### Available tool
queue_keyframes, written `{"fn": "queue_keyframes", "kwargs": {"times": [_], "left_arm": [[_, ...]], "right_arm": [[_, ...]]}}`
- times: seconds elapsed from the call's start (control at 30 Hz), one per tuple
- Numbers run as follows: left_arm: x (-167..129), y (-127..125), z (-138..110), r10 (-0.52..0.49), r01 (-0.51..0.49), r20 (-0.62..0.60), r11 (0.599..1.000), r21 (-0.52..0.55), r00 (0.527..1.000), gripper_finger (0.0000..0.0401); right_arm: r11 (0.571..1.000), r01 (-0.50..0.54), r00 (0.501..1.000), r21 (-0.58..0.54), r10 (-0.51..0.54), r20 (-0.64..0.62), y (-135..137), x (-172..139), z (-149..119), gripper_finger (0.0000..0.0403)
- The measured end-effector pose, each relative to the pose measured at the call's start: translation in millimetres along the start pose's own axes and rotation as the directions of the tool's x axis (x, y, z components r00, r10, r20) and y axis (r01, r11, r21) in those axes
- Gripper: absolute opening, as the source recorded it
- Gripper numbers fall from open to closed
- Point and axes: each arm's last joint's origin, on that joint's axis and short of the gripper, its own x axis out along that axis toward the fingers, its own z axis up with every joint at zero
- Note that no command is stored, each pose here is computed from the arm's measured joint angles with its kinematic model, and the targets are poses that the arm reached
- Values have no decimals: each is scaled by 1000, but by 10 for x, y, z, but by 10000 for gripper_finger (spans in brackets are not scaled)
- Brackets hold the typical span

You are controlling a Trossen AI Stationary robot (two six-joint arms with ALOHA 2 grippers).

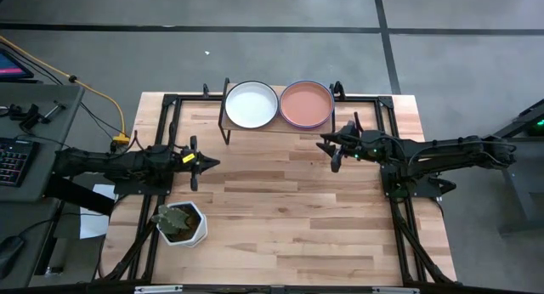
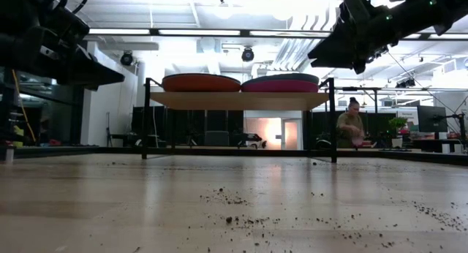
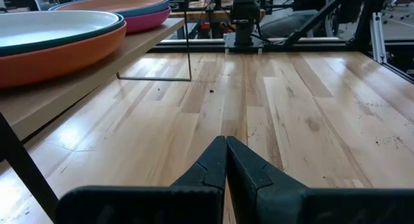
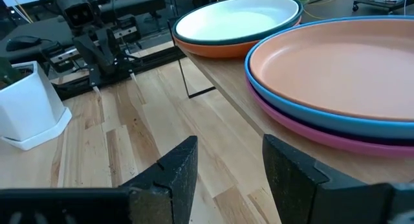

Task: Place and stack plates onto a shelf
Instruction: Return to Home Position

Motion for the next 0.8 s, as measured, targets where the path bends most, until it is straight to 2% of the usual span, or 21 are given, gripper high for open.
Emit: {"fn": "queue_keyframes", "kwargs": {"times": [0.27, 0.63, 0.8], "left_arm": [[-34, 3, 40, 0, 0, 52, 1000, -6, 999, 0], [-155, 25, 158, 9, -3, 216, 1000, -30, 976, 0], [-156, 25, 163, 12, -5, 220, 1000, -31, 975, 1]], "right_arm": [[1000, -5, 1000, -18, 5, 19, 5, 0, 19, 156], [1000, -4, 1000, -21, 5, 18, 5, 0, 18, 156], [1000, -4, 1000, -21, 5, 18, 5, 0, 18, 156]]}}
